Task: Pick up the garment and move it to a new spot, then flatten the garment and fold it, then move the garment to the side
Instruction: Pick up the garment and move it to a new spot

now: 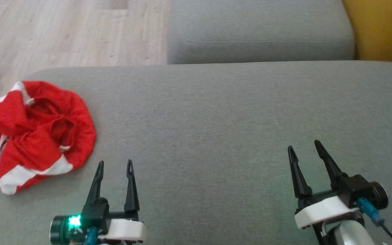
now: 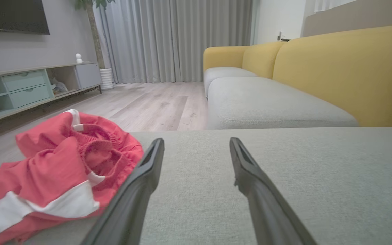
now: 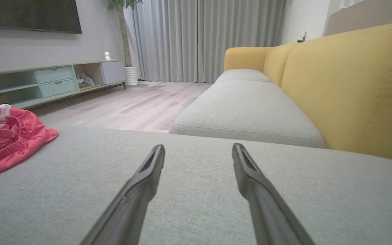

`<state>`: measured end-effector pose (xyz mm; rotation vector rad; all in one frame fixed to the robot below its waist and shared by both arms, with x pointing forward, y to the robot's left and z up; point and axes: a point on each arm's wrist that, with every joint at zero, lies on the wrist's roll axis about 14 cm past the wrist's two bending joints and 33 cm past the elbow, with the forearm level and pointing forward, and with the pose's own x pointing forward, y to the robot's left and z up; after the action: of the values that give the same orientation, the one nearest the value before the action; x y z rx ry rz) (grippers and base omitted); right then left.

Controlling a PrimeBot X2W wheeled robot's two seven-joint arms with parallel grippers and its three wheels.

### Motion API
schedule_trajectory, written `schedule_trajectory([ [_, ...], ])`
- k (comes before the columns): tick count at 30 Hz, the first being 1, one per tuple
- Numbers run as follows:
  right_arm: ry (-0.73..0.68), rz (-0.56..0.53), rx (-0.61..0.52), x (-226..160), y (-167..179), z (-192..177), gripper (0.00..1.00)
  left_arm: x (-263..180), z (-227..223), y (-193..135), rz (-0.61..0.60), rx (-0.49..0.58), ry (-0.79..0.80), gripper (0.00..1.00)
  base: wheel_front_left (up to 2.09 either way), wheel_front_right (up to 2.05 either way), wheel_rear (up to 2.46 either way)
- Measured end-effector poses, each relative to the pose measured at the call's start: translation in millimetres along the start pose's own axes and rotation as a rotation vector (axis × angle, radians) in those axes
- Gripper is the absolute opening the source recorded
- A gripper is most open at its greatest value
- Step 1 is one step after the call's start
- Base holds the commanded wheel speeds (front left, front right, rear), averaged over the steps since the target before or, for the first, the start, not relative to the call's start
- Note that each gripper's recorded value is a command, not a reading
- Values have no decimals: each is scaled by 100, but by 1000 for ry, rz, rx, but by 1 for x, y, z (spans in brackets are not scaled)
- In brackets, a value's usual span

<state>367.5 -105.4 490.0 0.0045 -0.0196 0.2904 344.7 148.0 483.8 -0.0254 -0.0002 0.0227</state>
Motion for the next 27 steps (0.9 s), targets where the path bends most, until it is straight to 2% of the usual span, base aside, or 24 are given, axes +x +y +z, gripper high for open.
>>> schedule_trajectory([
  [23,15,330,15,51,104,-7,100,-67,4,118,417,36,-7,100,0,0,0],
  [27,27,365,7,56,114,-12,100,-75,17,138,484,47,-43,100,0,0,0],
])
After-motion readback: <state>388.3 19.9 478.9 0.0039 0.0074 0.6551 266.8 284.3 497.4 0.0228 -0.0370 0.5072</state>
